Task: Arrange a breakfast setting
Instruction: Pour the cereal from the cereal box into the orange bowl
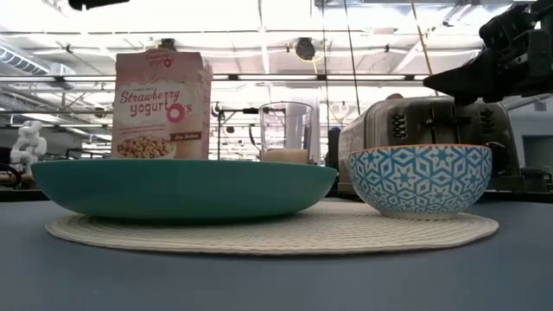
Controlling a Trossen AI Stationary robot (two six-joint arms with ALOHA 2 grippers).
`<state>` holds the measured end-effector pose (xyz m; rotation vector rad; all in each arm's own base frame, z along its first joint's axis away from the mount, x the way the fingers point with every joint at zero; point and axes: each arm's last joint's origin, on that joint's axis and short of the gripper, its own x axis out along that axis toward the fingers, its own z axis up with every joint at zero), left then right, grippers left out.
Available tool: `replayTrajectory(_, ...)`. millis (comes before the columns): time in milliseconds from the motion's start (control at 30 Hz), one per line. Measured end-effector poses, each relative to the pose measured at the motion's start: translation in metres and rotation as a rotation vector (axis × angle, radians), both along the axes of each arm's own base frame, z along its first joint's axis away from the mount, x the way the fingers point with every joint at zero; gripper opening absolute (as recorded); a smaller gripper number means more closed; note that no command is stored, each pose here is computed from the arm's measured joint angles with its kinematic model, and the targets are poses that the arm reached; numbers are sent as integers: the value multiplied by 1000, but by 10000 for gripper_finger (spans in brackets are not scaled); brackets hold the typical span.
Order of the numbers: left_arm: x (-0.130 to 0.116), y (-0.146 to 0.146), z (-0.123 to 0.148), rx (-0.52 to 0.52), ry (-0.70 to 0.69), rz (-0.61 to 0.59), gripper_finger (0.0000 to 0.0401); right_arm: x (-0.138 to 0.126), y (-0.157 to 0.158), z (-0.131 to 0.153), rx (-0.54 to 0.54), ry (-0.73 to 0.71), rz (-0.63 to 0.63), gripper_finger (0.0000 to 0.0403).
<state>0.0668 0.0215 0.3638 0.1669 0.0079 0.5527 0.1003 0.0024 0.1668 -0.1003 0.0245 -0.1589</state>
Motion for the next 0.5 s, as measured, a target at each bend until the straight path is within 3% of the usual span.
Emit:
replayTrajectory(133,8,5,29,50,102,73,390,0,0,0,0,0,0,2)
replayTrajectory(300,21,14,58,18,302,138,390,0,0,0,0,-4,0,2)
replayTrajectory(500,45,35,63,-63,645,156,390,0,0,1,1,-8,0,2)
